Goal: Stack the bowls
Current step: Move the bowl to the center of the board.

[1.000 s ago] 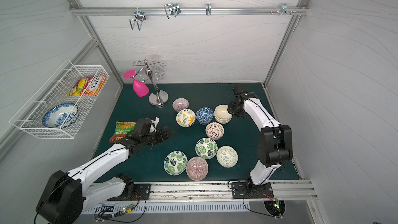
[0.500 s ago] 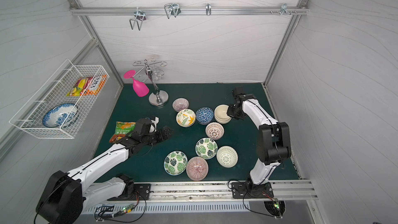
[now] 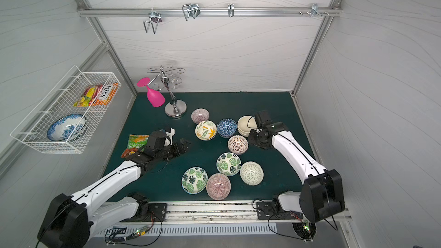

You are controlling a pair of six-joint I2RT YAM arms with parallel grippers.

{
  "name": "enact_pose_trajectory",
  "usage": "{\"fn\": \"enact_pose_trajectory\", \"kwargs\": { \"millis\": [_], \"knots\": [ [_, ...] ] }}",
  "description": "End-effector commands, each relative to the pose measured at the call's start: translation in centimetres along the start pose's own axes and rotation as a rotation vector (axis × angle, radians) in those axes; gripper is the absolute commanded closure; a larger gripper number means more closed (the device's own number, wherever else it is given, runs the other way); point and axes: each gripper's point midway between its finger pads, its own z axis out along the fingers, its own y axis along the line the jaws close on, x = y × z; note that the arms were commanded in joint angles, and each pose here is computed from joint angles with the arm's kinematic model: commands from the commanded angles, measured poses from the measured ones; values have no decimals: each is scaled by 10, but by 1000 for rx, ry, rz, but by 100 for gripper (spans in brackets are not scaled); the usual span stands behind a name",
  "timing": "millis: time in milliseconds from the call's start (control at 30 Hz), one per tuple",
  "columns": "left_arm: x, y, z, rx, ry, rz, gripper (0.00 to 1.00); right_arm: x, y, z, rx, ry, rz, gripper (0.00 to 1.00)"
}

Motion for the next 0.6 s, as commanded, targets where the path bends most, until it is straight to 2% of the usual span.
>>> {"fn": "enact_pose_trajectory", "kwargs": {
  "millis": [0, 267, 567],
  "knots": [
    [-13, -12, -6, 26, -44, 18, 0, 20, 16, -3, -39, 13, -14, 56],
    [-12, -10, -11, 21, -54, 12, 0, 50, 34, 16, -48, 87, -153, 58],
    [-12, -8, -8, 8, -45, 7, 0, 58, 39, 42, -30, 141, -221, 63]
  ]
}}
